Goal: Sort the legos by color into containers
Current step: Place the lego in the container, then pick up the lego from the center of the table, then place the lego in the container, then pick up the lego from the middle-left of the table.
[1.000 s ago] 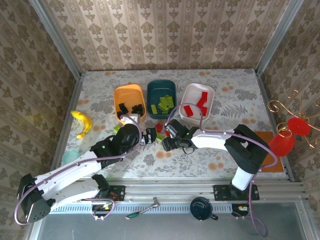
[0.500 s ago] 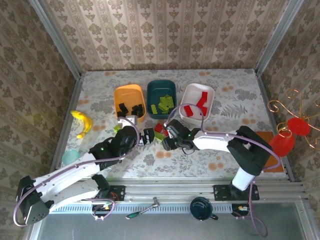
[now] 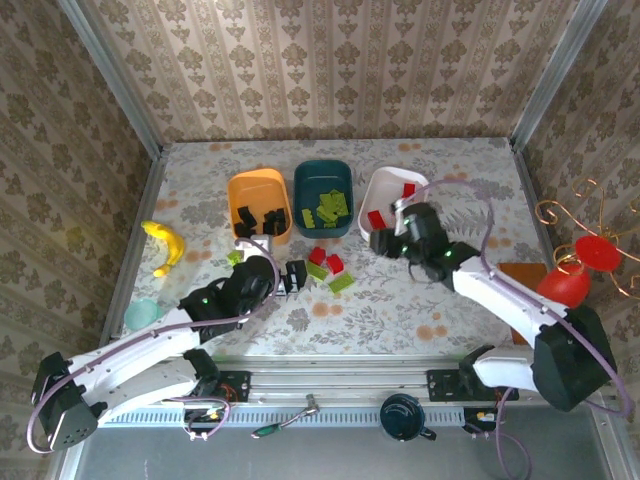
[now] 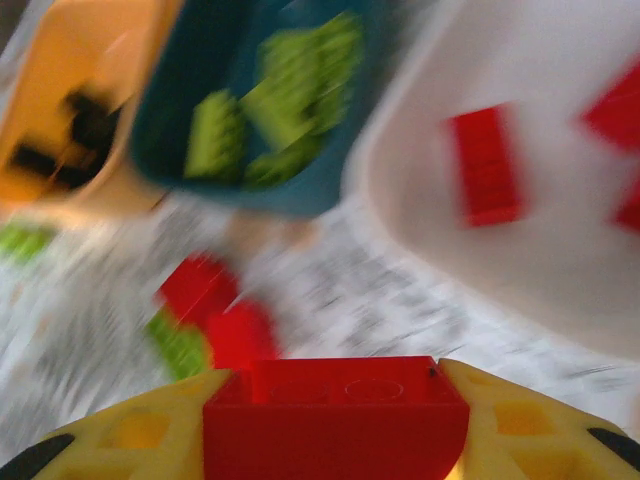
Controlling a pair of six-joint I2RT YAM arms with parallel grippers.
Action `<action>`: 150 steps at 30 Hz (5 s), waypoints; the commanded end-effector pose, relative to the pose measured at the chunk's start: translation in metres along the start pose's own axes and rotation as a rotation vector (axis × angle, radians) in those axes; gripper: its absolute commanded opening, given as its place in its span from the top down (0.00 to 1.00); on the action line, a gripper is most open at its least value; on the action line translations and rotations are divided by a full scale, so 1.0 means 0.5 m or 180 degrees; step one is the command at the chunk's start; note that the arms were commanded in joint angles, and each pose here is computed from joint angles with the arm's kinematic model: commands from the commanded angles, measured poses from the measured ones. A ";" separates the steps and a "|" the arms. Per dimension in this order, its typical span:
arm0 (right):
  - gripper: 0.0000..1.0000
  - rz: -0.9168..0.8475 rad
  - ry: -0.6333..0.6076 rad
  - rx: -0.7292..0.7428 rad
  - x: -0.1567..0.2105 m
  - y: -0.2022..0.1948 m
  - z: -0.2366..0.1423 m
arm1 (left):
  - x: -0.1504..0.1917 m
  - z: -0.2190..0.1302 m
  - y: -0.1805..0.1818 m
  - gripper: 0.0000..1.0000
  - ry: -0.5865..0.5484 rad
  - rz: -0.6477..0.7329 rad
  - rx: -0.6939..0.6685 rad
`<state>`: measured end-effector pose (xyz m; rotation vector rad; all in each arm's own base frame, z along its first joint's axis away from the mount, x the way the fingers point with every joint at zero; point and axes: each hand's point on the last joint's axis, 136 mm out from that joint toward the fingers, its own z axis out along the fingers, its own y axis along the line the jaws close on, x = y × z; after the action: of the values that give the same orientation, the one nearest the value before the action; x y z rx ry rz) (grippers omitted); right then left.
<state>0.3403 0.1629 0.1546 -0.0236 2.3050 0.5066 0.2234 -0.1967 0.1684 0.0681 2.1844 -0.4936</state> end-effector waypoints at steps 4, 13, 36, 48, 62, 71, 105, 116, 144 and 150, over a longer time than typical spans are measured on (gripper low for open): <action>0.56 0.0669 0.0046 0.0665 -0.095 -0.151 0.092 | 0.021 0.003 0.005 0.00 0.0090 -0.0088 0.0035; 0.24 0.0657 0.0156 0.0589 -0.171 -0.146 0.162 | 0.046 -0.003 0.018 0.00 0.0201 -0.0115 0.0033; 0.02 -0.1400 0.1156 0.0168 0.224 0.122 0.112 | 0.057 -0.007 0.050 0.00 0.0247 -0.0145 -0.0100; 0.04 -0.1832 0.1479 0.0270 0.286 0.144 0.168 | 0.064 -0.004 0.061 0.00 0.0287 -0.0208 -0.0119; 0.31 -0.1740 0.1615 0.0192 0.328 0.132 0.168 | 0.071 -0.007 0.081 0.00 0.0292 -0.0251 -0.0163; 0.39 -0.1437 0.0958 -0.0402 0.185 0.219 0.057 | 0.061 -0.023 0.096 0.00 0.0189 -0.0249 -0.0223; 0.08 -0.0732 0.0219 -0.0329 -0.121 0.241 0.177 | 0.051 -0.050 0.154 0.00 0.0198 -0.0173 -0.0606; 0.08 -0.0541 0.0324 -0.0374 0.000 0.185 0.123 | 0.025 0.046 0.260 0.10 0.0331 -0.0180 -0.1299; 0.09 -0.0603 0.0157 -0.0396 -0.028 0.189 0.071 | 0.036 0.229 0.403 0.36 0.0544 -0.0771 -0.1453; 0.08 -0.0584 0.0173 -0.0388 -0.020 0.184 0.070 | 0.033 0.239 0.414 0.44 0.0552 -0.0843 -0.1489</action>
<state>0.3601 0.2627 0.1651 -0.3104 2.3129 0.5539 0.3364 -0.0562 0.0234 -0.4369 2.4560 -0.1114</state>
